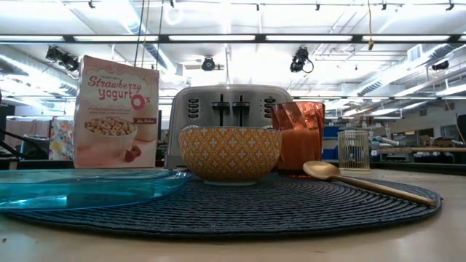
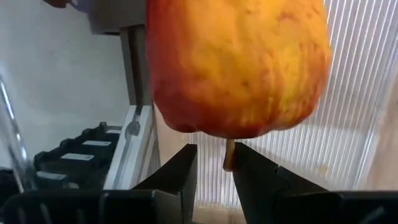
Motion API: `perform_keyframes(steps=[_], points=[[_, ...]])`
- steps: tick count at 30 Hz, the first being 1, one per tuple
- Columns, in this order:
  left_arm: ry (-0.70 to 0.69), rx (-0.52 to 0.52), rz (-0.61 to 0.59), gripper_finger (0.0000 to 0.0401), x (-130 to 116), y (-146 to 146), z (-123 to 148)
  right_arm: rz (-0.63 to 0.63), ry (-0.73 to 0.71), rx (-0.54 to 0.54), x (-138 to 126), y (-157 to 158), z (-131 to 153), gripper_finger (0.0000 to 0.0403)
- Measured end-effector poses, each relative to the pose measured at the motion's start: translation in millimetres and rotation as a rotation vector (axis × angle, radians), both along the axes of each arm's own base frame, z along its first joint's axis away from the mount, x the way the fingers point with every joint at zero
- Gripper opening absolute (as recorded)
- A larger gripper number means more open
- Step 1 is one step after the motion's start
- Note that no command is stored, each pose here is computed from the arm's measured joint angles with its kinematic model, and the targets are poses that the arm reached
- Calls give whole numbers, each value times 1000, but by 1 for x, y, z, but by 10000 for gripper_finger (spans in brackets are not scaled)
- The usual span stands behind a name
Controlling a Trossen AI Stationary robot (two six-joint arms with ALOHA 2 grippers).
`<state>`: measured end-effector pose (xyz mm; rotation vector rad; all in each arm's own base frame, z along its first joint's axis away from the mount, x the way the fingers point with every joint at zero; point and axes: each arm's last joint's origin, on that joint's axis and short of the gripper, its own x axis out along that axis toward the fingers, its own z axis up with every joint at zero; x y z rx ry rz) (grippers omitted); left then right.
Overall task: Arrange a breakfast setting
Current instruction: Put the red apple on the top left side of the blue bowl
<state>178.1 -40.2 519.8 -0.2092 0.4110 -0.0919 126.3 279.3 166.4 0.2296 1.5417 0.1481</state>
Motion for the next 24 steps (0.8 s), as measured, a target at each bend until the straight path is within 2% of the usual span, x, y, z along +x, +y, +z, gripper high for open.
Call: perform_keyframes(steps=[7, 18, 24], points=[[-12, 5, 17, 183, 0, 0, 1, -3, -3, 5, 0, 1, 0, 101], [-19, 7, 17, 183, 1, 0, 2, -11, -6, 3, 1, 0, 0, 19], [-21, 20, 20, 183, 1, 1, 2, -53, 7, -4, 3, -2, 1, 16]])
